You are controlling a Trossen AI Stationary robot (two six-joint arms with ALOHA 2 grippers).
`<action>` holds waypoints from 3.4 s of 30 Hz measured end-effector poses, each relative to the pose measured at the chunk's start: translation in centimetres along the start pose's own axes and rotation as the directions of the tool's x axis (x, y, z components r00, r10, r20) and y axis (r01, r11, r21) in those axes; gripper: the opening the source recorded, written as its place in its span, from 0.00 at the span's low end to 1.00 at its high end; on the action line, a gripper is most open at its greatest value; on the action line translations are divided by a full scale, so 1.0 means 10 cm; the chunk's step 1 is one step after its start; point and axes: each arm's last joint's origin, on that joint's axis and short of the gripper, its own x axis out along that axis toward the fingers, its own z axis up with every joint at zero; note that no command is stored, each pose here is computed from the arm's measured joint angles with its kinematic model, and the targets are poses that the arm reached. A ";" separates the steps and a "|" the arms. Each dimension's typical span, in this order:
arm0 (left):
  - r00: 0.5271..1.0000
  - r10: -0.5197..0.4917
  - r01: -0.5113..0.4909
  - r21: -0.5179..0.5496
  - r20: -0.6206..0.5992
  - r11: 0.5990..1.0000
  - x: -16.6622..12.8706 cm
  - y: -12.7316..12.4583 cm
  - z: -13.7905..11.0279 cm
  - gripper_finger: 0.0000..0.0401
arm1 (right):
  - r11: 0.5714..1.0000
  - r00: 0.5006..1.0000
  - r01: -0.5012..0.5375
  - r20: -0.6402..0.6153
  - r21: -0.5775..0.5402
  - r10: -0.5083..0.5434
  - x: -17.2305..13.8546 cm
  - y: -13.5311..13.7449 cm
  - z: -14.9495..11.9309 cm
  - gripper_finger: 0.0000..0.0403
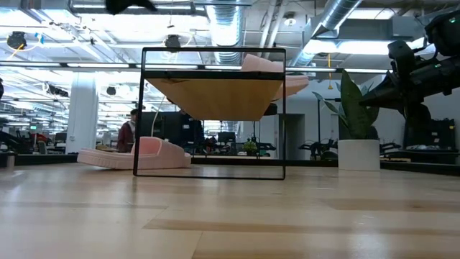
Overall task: Pick and place slides into the shelf
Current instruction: Put the pink slide on the shelf
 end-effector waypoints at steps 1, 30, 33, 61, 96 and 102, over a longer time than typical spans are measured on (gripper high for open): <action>0.999 0.033 -0.033 -0.013 -0.014 0.999 -0.01 0.01 -0.03 0.33 | 1.000 1.000 0.000 -0.001 0.000 0.000 0.00 0.00 0.00 0.03; 0.892 0.392 -0.423 0.111 0.225 0.899 -0.07 0.12 -1.06 0.33 | 1.000 1.000 0.000 -0.001 0.000 0.000 0.00 0.00 0.00 0.03; 0.902 0.333 -0.370 0.091 0.276 0.925 -0.07 0.22 -1.17 0.33 | 1.000 1.000 0.001 0.000 0.000 -0.001 0.00 0.00 0.00 0.03; 0.866 0.372 -0.468 0.277 0.335 0.839 0.44 0.56 -2.02 0.33 | 1.000 1.000 0.000 0.000 0.000 0.000 0.00 0.00 0.00 0.03; 0.886 0.445 -0.456 0.404 0.128 0.793 1.11 0.69 -1.90 0.33 | 1.000 1.000 0.000 -0.001 0.000 0.000 0.00 0.00 0.00 0.03; 0.876 0.454 -0.469 0.515 0.165 0.718 1.18 0.66 -1.88 0.33 | 1.000 1.000 0.000 0.000 0.000 0.000 0.00 0.00 0.00 0.03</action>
